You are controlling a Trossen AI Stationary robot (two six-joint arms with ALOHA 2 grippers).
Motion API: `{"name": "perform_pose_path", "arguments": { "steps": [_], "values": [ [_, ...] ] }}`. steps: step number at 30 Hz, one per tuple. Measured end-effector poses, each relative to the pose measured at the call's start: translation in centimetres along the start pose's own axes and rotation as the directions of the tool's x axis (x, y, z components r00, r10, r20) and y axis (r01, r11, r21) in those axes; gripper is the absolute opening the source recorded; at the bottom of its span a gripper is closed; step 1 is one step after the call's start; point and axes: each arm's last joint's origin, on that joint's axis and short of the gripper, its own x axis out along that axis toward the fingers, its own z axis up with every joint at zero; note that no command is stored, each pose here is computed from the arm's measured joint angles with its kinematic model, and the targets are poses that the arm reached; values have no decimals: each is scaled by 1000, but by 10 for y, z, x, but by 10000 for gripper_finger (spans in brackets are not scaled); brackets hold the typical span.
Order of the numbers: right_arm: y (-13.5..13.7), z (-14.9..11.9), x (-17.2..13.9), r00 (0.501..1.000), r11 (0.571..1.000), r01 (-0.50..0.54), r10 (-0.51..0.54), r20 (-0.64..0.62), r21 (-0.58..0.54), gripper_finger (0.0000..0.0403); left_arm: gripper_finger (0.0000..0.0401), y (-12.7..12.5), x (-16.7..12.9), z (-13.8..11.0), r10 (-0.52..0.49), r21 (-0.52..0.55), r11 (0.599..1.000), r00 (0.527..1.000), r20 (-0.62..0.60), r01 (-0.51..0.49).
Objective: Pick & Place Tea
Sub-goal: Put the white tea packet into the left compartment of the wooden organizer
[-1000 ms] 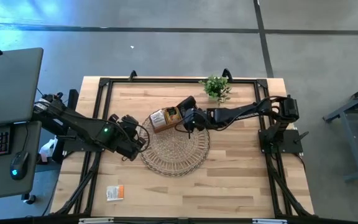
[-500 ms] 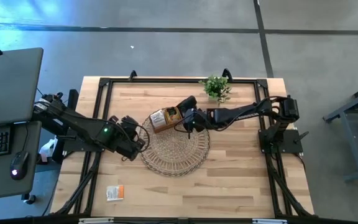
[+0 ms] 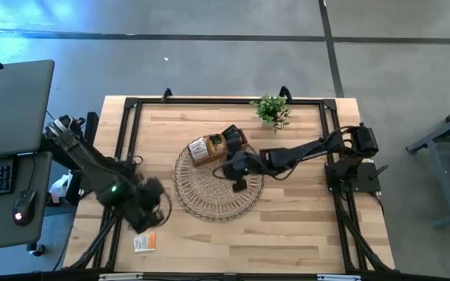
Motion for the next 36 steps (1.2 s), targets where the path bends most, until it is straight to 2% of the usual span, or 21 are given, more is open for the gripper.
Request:
{"name": "perform_pose_path", "arguments": {
  "steps": [3, 7, 10, 13, 17, 24, 30, 36],
  "values": [
    [16, 9, -5, 986, 986, -153, 147, 82, 71, 133, 0, -12, 7, -23, -135, 33, 990, 988, -74, 137],
    [36, 19, -13, 976, 979, -186, 175, 130, 80, 133, 0, -24, 24, -54, -331, -36, 943, 922, -200, 331],
    [48, 25, -18, 969, 978, -201, 191, 154, 54, 134, 0, -25, 42, -74, -410, -116, 912, 879, -242, 394],
    [55, 27, -21, 962, 976, -219, 216, 164, -1, 133, 0, -17, 64, -89, -423, -174, 905, 858, -293, 387],
    [56, 27, -21, 961, 975, -221, 220, 165, -10, 133, 0, -4, 87, -101, -392, -228, 917, 843, -368, 327],
    [46, 24, -17, 968, 979, -203, 198, 155, 17, 133, 0, -6, 90, -107, -418, -254, 907, 782, -463, 335],
    [40, 21, -14, 972, 981, -191, 185, 144, 30, 133, 0, -7, 89, -107, -427, -247, 904, 766, -481, 349],
    [40, 21, -14, 972, 981, -193, 187, 140, 31, 134, 0, -15, 95, -109, -462, -199, 886, 764, -450, 419]
  ]
}}
